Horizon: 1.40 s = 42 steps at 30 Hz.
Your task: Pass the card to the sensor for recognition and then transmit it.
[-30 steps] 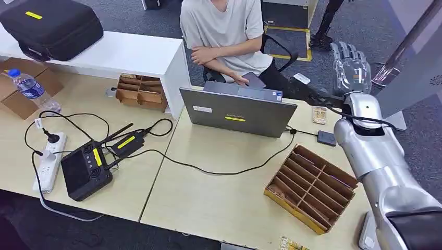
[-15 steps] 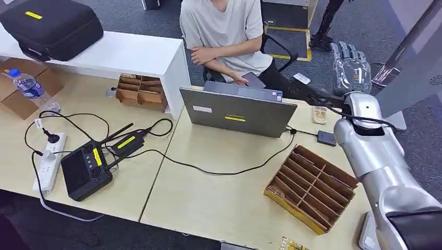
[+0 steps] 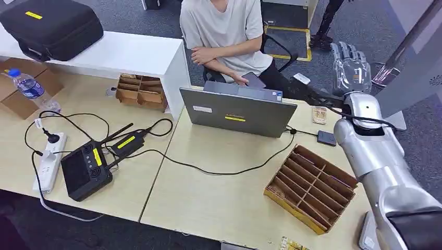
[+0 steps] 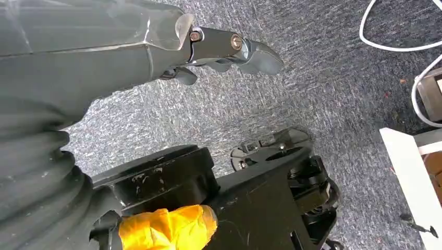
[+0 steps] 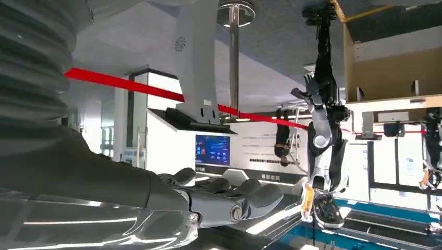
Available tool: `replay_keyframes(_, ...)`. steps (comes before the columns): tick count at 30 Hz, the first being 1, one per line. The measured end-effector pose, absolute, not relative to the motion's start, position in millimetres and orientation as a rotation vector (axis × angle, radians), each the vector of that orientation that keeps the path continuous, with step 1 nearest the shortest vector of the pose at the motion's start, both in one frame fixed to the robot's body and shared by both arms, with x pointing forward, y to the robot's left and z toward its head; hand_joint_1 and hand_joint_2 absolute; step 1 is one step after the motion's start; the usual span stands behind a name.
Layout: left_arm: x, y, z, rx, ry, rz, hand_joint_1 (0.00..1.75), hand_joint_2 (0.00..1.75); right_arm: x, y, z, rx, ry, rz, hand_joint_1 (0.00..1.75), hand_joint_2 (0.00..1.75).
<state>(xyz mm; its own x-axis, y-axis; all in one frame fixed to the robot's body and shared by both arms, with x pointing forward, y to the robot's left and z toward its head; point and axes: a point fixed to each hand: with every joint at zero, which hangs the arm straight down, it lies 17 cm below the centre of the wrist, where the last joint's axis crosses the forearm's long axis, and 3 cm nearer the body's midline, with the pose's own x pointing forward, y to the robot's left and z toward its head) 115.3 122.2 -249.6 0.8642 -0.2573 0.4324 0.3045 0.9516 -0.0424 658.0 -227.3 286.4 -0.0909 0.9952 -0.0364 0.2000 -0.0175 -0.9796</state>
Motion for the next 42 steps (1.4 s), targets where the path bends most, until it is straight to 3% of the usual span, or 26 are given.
replay_keyframes(8,115.7,123.1,-249.7,-0.109,-0.436,-0.284,0.0,1.75,658.5,-236.5,281.9,-1.346,-1.372,1.198,0.0,1.75)
replay_keyframes(13,100.7,131.5,-253.1,-0.138,-0.422,-0.23,0.0,1.75,588.1,-504.2,204.0,-1.442,-1.099,0.983,0.0,1.75)
replay_keyframes(17,94.9,148.7,-257.7,-0.113,-0.413,-0.217,0.0,1.75,550.2,-593.2,216.5,-1.567,-0.961,0.968,0.0,1.75)
replay_keyframes(24,101.4,156.8,-258.4,-0.094,-0.421,-0.212,0.0,1.75,518.1,-641.5,225.4,-1.623,-0.833,0.956,0.0,1.75)
replay_keyframes(42,102.5,158.4,-258.5,-0.092,-0.421,-0.204,0.0,1.75,510.8,-655.3,244.5,-1.657,-0.826,0.935,0.0,1.75)
